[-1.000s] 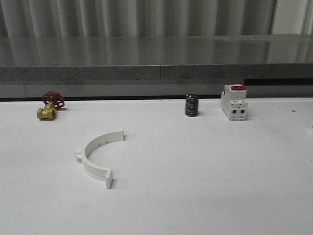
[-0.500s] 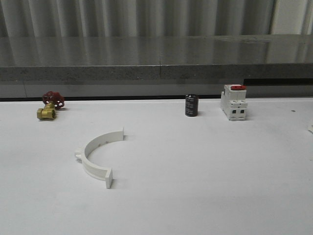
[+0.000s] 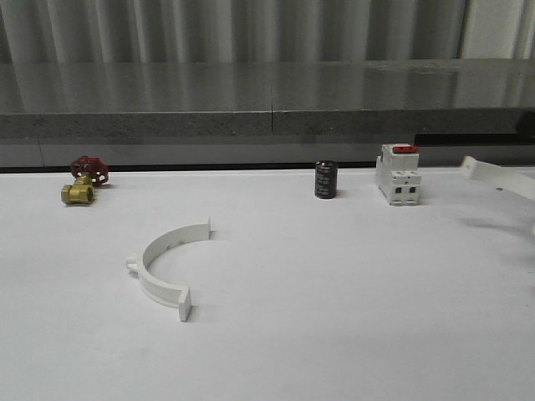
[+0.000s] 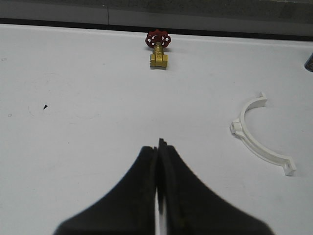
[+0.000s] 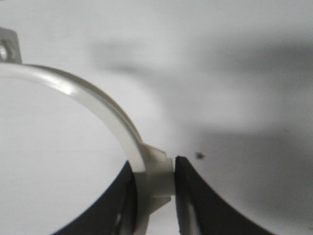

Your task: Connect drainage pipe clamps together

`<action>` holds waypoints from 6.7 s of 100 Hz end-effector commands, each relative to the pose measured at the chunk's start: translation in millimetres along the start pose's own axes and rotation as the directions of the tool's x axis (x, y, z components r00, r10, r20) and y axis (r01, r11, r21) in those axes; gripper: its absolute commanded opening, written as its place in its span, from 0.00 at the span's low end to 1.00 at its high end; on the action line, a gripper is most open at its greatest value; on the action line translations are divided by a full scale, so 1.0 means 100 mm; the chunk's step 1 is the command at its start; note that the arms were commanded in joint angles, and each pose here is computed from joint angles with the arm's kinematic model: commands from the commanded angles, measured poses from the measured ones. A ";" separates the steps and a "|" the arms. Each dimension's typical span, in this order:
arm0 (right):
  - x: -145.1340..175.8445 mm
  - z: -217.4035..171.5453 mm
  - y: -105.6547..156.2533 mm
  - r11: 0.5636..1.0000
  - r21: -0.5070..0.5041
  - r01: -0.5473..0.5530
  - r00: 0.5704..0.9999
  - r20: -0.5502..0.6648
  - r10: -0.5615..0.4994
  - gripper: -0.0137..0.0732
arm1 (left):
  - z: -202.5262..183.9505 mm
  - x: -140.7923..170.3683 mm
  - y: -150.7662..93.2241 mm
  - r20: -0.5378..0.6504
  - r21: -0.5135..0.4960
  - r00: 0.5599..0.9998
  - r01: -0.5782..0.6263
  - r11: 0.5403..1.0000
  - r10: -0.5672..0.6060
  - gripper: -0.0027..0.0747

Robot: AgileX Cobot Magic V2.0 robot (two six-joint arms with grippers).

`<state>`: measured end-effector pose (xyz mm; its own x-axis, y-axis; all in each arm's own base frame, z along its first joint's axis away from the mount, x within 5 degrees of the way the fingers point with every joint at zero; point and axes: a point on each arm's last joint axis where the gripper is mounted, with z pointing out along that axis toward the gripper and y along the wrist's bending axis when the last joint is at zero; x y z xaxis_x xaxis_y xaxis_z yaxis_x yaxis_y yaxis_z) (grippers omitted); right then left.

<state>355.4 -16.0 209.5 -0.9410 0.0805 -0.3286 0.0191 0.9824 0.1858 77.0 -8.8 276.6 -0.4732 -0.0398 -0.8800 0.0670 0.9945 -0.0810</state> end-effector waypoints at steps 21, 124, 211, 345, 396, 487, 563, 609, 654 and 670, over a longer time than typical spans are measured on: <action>0.13 -0.42 1.49 0.982 -0.161 0.101 0.977 0.201 -0.068 0.20 | -0.04 -0.14 -0.01 0.096 0.004 0.995 0.010 1.000 -0.011 0.01; 0.42 0.38 2.75 0.999 0.050 -0.012 0.992 0.130 0.005 0.20 | -0.04 -0.14 -0.01 0.098 0.004 0.995 0.010 1.000 -0.011 0.01; 0.48 0.57 2.84 0.997 -0.008 -0.083 0.992 0.097 0.083 0.20 | -0.04 -0.14 -0.01 0.098 0.004 0.995 0.010 1.000 -0.011 0.01; 0.45 0.56 2.92 0.991 -0.094 -0.100 0.986 0.120 0.111 0.65 | -0.04 -0.14 -0.01 0.098 0.004 0.995 0.010 1.000 -0.011 0.01; 0.11 -0.49 2.58 0.954 0.002 0.298 0.870 0.411 -0.272 0.65 | -0.04 -0.14 -0.01 0.098 0.004 0.995 0.010 1.000 -0.011 0.01; 1.87 -1.91 0.41 0.985 0.170 0.011 0.783 0.612 -0.114 0.24 | -0.04 -0.14 -0.01 0.098 0.004 0.995 0.010 1.000 -0.011 0.01; 2.02 -1.92 0.34 0.984 0.178 0.001 0.777 0.620 -0.113 0.08 | -0.04 -0.14 -0.01 0.098 0.004 0.995 0.010 1.000 -0.011 0.01; 2.20 -1.96 0.26 0.989 0.150 -0.001 0.619 0.776 -0.117 0.08 | -0.04 -0.14 -0.01 0.098 0.004 0.995 0.010 1.000 -0.011 0.01; 2.66 -1.65 0.28 0.954 0.201 0.221 0.350 0.897 -0.270 0.08 | -0.04 -0.14 -0.01 0.098 0.004 0.995 0.010 1.000 -0.011 0.01; 2.78 -1.50 0.24 0.954 0.203 0.219 0.241 0.937 -0.254 0.08 | -0.04 -0.14 -0.01 0.098 0.004 0.995 0.010 1.000 -0.011 0.01</action>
<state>46.9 4.8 253.1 -0.0865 -0.0782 -0.9932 -0.1277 0.9896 -0.0667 77.3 -8.7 277.2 -0.4665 -0.0389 -0.8837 0.0674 0.9946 -0.0793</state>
